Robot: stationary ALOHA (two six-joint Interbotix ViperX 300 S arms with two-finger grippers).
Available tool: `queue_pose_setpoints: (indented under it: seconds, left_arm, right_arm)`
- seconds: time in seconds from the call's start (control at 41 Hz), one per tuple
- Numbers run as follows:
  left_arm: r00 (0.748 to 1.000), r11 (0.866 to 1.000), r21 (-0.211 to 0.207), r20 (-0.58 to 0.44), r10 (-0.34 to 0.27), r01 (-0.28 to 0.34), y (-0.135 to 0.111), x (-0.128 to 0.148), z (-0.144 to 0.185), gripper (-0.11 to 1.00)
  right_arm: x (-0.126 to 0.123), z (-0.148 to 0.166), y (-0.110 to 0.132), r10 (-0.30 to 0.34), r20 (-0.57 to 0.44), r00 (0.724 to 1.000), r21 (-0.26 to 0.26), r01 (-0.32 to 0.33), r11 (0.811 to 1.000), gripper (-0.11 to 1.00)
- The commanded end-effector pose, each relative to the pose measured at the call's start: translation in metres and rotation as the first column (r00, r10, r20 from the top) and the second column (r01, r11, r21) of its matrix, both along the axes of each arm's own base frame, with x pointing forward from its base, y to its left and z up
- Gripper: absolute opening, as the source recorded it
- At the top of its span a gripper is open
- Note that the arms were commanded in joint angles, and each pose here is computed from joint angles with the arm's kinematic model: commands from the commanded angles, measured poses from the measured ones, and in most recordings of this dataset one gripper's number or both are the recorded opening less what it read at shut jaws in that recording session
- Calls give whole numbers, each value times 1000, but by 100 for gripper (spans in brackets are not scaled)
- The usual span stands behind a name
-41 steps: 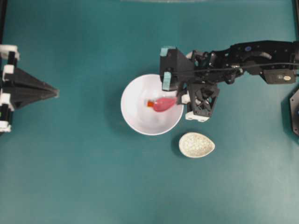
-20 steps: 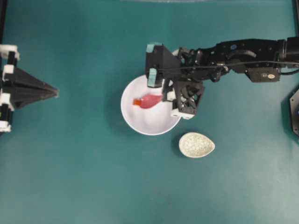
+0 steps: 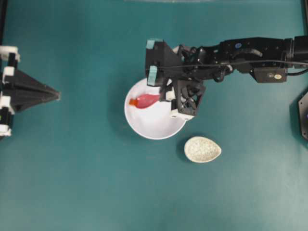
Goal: Grip the spoon and scoop the red block from the bowl with right arm.
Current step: 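Lower the spoon bowl into the white bowl beside the red cube, then drag the spoon under the red cube and lift it up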
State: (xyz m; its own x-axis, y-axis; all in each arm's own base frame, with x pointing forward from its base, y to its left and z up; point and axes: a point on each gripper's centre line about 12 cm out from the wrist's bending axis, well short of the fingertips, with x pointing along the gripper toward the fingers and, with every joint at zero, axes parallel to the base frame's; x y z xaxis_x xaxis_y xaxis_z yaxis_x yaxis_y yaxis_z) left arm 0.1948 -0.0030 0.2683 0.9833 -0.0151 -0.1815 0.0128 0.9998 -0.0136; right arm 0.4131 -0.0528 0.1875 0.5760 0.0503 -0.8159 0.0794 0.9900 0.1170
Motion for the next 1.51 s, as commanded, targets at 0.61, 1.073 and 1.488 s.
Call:
queue_pose_setpoints:
  seconds: [0.61, 1.073, 1.488]
  left_arm:
    - [999, 1000, 1, 35, 3, -3, 1, 3, 13, 2]
    - [1000, 1000, 1, 31, 3, -3, 1, 3, 12, 2]
    - [1000, 1000, 0, 23, 3, -3, 1, 4, 10, 2]
  right_arm:
    - [-1, 21, 0, -11, 80, 997, -13, 12, 1000, 25]
    - [-21, 27, 9, -51, 205, 977, -18, 56, 998, 25]
    - [-47, 37, 16, -136, 378, 916, 10, 143, 990, 25]
